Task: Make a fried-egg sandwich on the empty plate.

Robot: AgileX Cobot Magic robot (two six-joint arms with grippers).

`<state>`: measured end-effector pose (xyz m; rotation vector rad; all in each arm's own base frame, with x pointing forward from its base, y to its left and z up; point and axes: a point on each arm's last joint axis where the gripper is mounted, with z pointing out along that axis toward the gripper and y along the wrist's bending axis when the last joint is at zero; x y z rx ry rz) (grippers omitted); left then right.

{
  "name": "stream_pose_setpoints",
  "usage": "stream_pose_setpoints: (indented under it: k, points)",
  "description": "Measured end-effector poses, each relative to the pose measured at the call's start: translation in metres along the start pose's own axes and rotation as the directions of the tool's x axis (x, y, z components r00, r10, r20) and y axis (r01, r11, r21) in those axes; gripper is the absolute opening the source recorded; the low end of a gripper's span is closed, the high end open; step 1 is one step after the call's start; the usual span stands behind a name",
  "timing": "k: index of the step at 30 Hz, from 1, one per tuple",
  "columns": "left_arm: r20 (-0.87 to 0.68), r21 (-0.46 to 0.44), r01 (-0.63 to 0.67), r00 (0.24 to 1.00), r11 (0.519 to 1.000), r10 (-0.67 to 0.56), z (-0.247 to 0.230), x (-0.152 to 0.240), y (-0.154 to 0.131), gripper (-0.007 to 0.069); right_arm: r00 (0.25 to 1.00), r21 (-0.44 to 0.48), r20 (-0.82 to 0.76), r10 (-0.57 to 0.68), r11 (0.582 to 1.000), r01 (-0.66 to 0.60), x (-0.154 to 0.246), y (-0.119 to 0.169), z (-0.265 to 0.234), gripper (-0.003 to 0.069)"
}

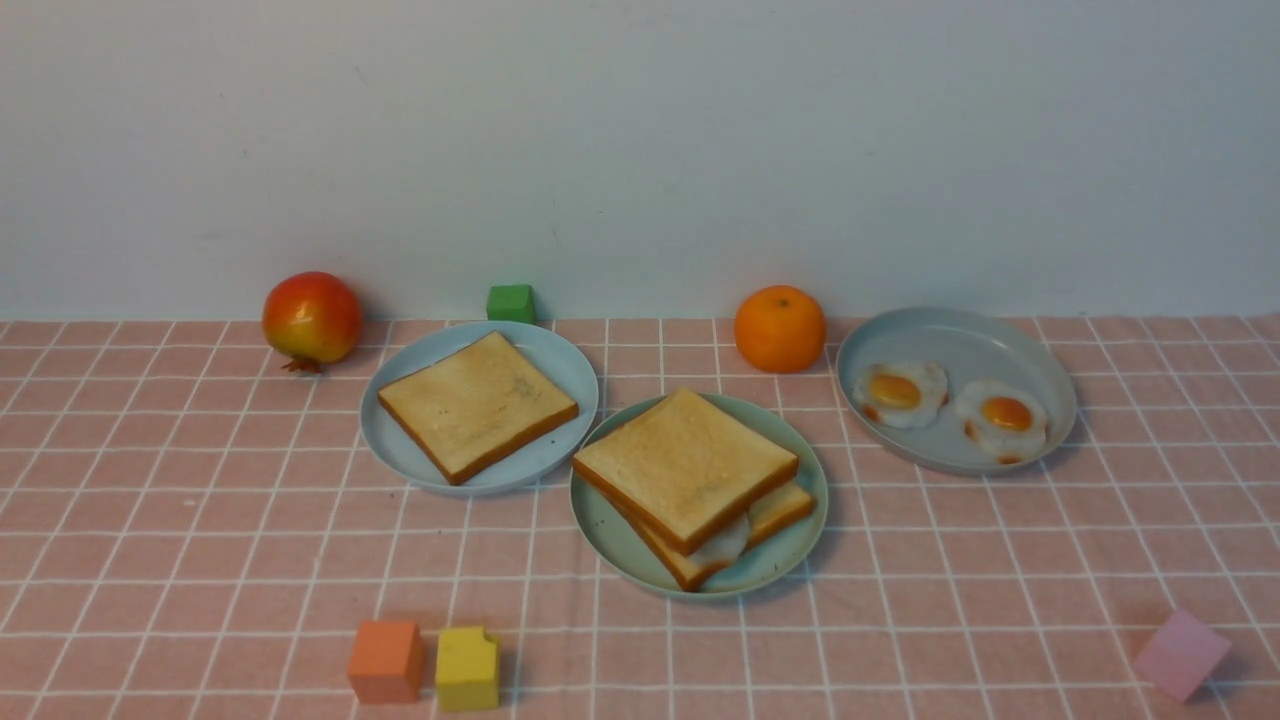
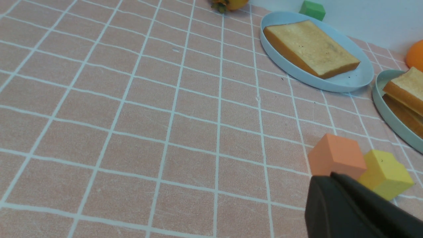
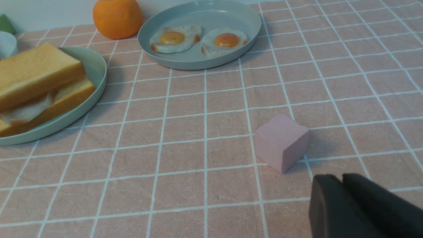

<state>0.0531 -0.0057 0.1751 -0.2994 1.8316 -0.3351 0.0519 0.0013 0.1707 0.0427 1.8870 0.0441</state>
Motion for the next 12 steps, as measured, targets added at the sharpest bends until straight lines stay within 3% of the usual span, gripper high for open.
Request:
stream_pose_setpoints:
  k: [12]
  points:
    - [0.0,0.0,0.0,1.0,1.0,0.0,0.0,0.0,0.0,0.0013,1.0,0.0,0.0,0.0,1.0,0.0,0.0,0.0,0.0,0.01]
